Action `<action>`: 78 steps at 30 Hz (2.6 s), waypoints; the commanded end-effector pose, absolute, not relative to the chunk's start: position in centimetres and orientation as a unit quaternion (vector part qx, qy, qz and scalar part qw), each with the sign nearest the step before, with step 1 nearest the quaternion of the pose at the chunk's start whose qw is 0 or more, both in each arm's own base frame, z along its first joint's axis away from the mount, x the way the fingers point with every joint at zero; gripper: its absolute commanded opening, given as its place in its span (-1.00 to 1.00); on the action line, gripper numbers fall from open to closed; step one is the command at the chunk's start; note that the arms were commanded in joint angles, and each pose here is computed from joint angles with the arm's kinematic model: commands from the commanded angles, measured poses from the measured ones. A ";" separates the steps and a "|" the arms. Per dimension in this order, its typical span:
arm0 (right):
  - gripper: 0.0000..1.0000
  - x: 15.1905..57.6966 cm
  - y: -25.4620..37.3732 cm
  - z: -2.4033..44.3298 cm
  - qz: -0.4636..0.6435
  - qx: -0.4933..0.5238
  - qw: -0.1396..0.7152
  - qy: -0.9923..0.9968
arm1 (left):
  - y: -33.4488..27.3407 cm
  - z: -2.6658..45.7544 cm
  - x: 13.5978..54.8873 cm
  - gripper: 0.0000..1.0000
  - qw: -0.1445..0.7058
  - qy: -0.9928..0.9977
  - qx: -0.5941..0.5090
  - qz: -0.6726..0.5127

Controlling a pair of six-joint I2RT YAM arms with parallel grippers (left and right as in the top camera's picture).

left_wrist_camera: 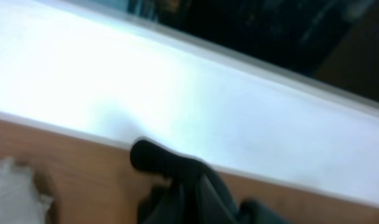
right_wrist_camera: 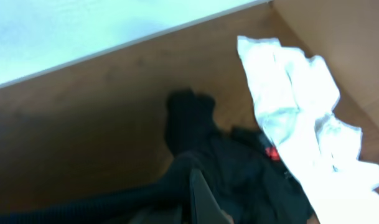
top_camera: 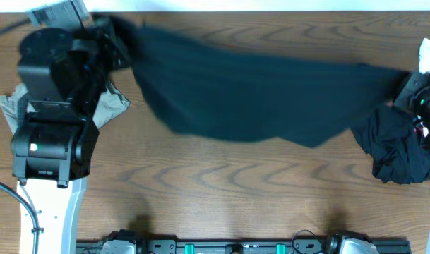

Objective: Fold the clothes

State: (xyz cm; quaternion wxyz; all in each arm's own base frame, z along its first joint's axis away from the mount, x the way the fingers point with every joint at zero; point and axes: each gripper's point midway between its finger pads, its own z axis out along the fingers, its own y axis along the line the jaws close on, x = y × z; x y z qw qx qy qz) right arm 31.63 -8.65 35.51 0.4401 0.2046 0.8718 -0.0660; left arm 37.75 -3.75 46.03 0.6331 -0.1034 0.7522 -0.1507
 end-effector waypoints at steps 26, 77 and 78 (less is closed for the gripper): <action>-0.97 18.6 -1.2 13.8 0.074 0.172 0.007 0.982 | -5.5 15.0 18.6 0.14 -0.097 0.983 -0.128 -0.094; -0.98 19.9 -1.3 13.8 0.078 0.170 0.034 0.982 | -11.0 3.5 20.4 -0.73 -0.224 0.972 0.016 -0.064; -0.97 19.8 -1.3 13.8 0.078 0.170 0.033 0.982 | -11.0 3.5 20.3 -0.81 -0.224 0.972 0.016 -0.063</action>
